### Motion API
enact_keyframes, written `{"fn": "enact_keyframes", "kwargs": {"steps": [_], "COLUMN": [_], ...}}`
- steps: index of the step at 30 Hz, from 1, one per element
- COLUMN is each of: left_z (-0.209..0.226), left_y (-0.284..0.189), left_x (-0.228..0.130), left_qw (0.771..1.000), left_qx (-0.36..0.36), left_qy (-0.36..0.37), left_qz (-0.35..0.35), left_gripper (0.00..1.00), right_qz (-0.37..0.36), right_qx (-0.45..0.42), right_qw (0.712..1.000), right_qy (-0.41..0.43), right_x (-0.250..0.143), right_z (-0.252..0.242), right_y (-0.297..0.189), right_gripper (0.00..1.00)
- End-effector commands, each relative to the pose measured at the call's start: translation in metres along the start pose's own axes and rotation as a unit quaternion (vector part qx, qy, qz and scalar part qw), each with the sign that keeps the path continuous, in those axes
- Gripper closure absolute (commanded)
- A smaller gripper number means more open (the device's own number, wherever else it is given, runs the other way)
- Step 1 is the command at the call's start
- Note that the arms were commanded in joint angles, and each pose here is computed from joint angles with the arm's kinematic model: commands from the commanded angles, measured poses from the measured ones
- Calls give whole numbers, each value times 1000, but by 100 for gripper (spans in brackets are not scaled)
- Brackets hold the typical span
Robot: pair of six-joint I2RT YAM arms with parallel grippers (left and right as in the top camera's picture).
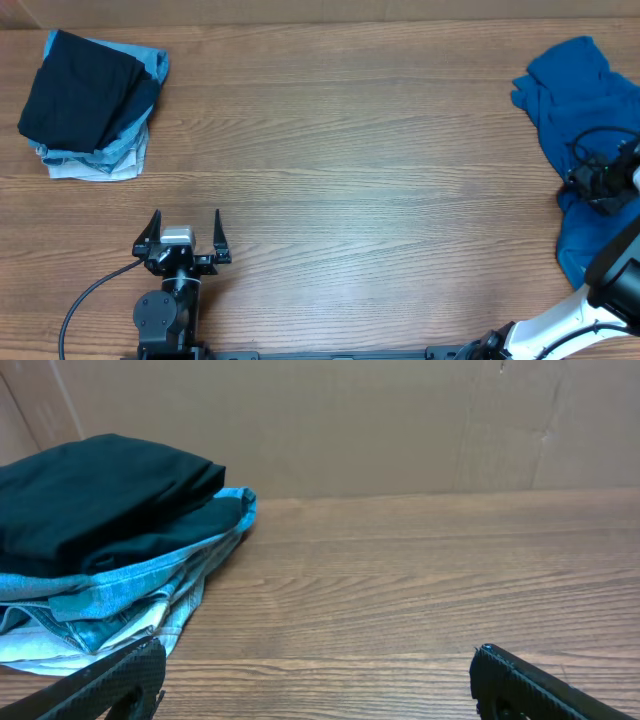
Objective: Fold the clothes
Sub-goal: 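Reach the right gripper to the teal shirt and grasp its edge, then lift the teal shirt with the right gripper and drag it to table center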
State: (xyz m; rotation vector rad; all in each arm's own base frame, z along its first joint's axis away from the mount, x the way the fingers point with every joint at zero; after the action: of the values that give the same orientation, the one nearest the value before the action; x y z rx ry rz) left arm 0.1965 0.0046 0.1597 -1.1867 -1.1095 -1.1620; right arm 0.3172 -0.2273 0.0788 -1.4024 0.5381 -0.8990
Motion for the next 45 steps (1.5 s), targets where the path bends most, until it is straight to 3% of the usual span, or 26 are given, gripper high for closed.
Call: {"fn": "enact_keyframes", "kwargs": {"steps": [1,6,8,11,14,22,28,35,45], "left_z": [-1,-1,-1,-1,-1,-1,-1,-1,-1], "left_y": [0,0,0,0,0,0,0,0,0], "left_x": [0,0,0,0,0,0,0,0,0], "left_qw": [1000,1000,1000,1000,1000,1000,1000,1000,1000], "left_qx": [0,0,0,0,0,0,0,0,0], "left_qy": [10,10,10,10,10,10,10,10,10], "left_qz": [-4,-4,-4,-4,-4,-4,-4,-4,-4], "left_gripper": [0,0,0,0,0,0,0,0,0], "right_qz": [3,3,3,5,8,0,-20,-20,-54], "right_qx": [-9,-9,-9,-9,-10,14,79,126,231], "right_qw": [1000,1000,1000,1000,1000,1000,996,971,895], "right_qy": [-14,-14,-13,-13,-7,-9,-48,-202,-378], "right_x": [-2,-10,-10,-11,-7,25,43,-18,-138], "right_z": [-1,-4,-4,-4,-2,18,65,186,334], "right_y": [6,17,17,17,10,-47,-133,-149,-152], "right_gripper": [38,42,59,68,96,96,96,96,96]}}
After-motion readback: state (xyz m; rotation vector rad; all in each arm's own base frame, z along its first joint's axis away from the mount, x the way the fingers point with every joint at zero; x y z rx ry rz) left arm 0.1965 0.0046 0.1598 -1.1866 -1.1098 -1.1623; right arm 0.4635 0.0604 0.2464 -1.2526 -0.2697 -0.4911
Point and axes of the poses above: each gripper's point midway between its finger pads, its own y axis out along the fingers, its own z axis along the line the jaws close on, x = y × z, the point moved 5 cm from there along -y, back along the fingers, and after that the axes turned 2 degrees about y, right-handed, at the moved point
